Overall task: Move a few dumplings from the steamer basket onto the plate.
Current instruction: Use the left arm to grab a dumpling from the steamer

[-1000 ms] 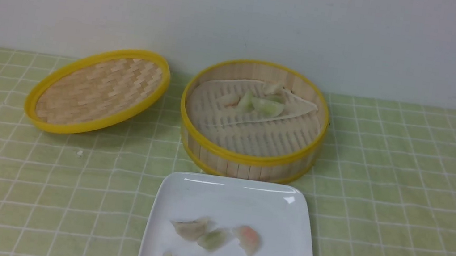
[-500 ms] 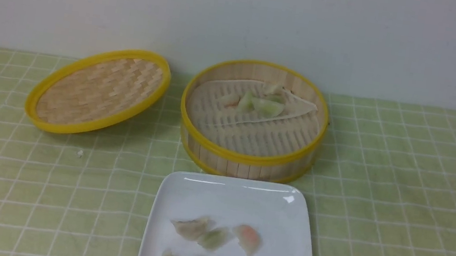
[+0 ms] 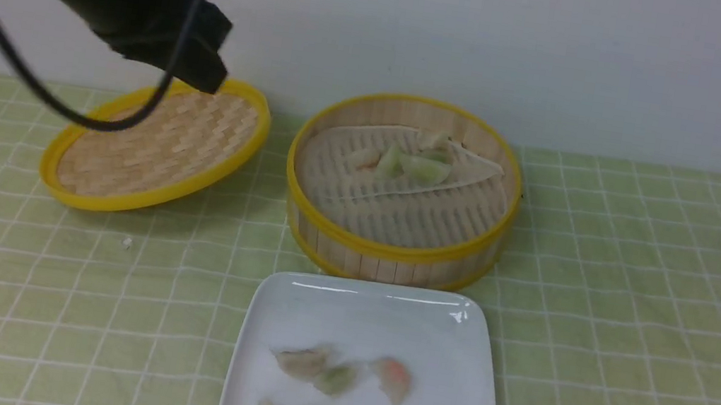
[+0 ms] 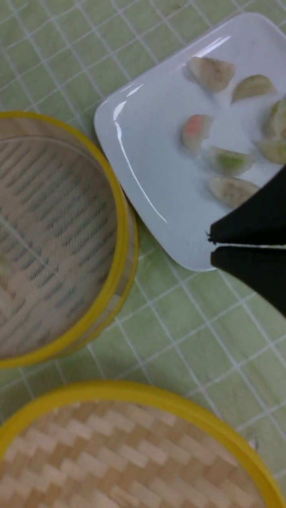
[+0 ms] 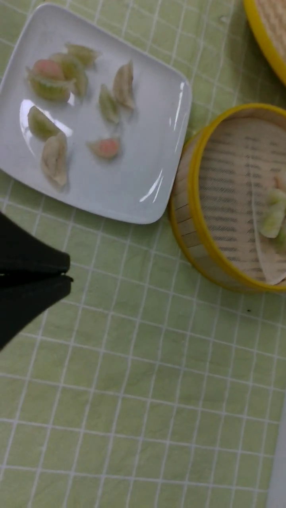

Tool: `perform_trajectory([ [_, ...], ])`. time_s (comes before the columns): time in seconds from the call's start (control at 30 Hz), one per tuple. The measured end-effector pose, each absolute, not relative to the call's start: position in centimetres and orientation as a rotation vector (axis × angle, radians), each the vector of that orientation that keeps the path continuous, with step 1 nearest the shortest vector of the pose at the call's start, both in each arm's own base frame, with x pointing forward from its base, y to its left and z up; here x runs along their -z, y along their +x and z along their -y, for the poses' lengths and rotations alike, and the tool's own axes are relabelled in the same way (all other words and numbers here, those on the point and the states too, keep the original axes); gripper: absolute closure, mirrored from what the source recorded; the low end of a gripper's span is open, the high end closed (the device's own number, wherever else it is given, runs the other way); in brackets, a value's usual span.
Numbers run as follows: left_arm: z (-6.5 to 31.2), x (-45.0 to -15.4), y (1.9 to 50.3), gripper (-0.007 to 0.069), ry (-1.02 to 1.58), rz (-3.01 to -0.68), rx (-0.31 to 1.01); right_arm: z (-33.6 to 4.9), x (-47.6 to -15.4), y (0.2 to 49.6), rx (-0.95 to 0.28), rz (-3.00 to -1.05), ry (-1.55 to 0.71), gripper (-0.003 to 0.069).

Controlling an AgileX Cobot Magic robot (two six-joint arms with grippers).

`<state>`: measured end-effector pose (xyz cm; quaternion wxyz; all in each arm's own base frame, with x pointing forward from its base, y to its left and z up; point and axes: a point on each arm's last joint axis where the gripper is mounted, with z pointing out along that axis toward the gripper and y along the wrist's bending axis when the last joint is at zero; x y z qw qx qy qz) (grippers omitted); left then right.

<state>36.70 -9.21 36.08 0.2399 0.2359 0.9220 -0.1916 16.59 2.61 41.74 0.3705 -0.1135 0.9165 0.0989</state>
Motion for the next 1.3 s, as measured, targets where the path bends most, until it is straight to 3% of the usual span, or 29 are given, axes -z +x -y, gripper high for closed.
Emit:
perform_trajectory([
  [0.23, 13.6, -32.8, 44.7, 0.0631, 0.794, -2.449, 0.517, -2.6, -41.5, 16.8, -0.25, -2.37, -0.289, 0.0673],
  [0.4, 15.7, -29.3, 49.2, 0.0631, 0.931, -2.362, 0.363, -2.6, -41.5, 16.8, -0.276, -2.383, -0.217, 0.0673],
  [0.57, 16.9, -26.3, 51.2, 0.0631, 0.971, -2.344, 0.273, -2.6, -41.5, 16.8, -0.305, -2.393, -0.144, 0.0673],
  [0.83, 18.8, -21.4, 52.2, 0.0616, 1.095, -2.325, 0.331, -2.6, -41.5, 16.8, -0.344, -2.402, -0.048, 0.0673],
  [1.0, 19.3, -19.8, 52.3, 0.0515, 1.156, -2.315, 0.355, -2.6, -41.6, 16.8, -0.357, -2.403, -0.032, 0.0673],
  [1.17, 19.4, -18.7, 52.7, 0.0325, 1.143, -2.303, 0.351, -2.7, -41.6, 16.8, -0.371, -2.401, -0.031, 0.0673],
  [1.3, 19.6, -17.1, 53.6, 0.022, 1.094, -2.266, 0.328, -2.7, -41.6, 16.8, -0.376, -2.401, -0.029, 0.0673],
])
